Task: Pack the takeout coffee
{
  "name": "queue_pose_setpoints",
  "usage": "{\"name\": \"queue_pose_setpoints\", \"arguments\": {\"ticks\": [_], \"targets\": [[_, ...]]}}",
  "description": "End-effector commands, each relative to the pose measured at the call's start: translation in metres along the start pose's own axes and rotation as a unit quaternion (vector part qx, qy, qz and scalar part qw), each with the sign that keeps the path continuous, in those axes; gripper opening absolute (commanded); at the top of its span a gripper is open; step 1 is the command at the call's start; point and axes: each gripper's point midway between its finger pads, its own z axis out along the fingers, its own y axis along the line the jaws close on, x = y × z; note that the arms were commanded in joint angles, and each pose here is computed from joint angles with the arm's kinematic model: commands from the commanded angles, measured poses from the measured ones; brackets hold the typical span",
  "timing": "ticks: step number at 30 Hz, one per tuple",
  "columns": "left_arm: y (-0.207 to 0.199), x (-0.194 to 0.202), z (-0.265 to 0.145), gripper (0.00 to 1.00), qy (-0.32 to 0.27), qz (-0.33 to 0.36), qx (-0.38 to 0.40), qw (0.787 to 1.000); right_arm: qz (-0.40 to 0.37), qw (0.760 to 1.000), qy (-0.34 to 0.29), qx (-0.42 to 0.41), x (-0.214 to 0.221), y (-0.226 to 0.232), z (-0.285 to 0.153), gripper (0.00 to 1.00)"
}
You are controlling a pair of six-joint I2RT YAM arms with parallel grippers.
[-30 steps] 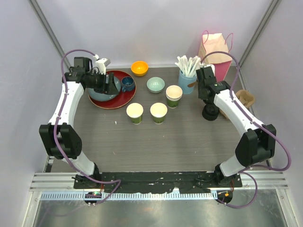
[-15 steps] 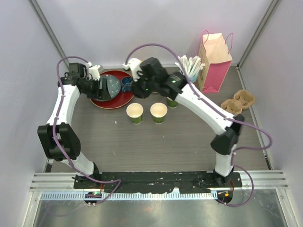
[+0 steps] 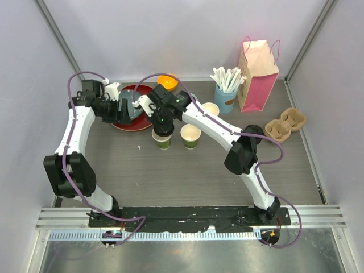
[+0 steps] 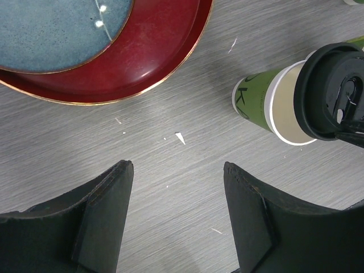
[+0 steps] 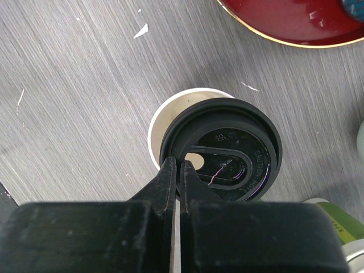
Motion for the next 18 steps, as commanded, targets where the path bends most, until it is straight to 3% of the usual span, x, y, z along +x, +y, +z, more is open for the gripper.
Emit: {"name": "queue_pose_setpoints", "arguments": {"ticks": [1, 18], "targets": [[0.001, -0.008, -0.007, 0.69, -0.021, 0.013, -0.005, 1.000, -0.014, 1.000, -0.020, -0.007, -0.014, 0.008, -0.016, 0.01], [0.002, -0.007, -0.005, 0.69, -0.019, 0.017, -0.005, 1.000, -0.013, 0.999, -0.004, -0.029, -0.006, 0.016, 0.008, 0.01]]}}
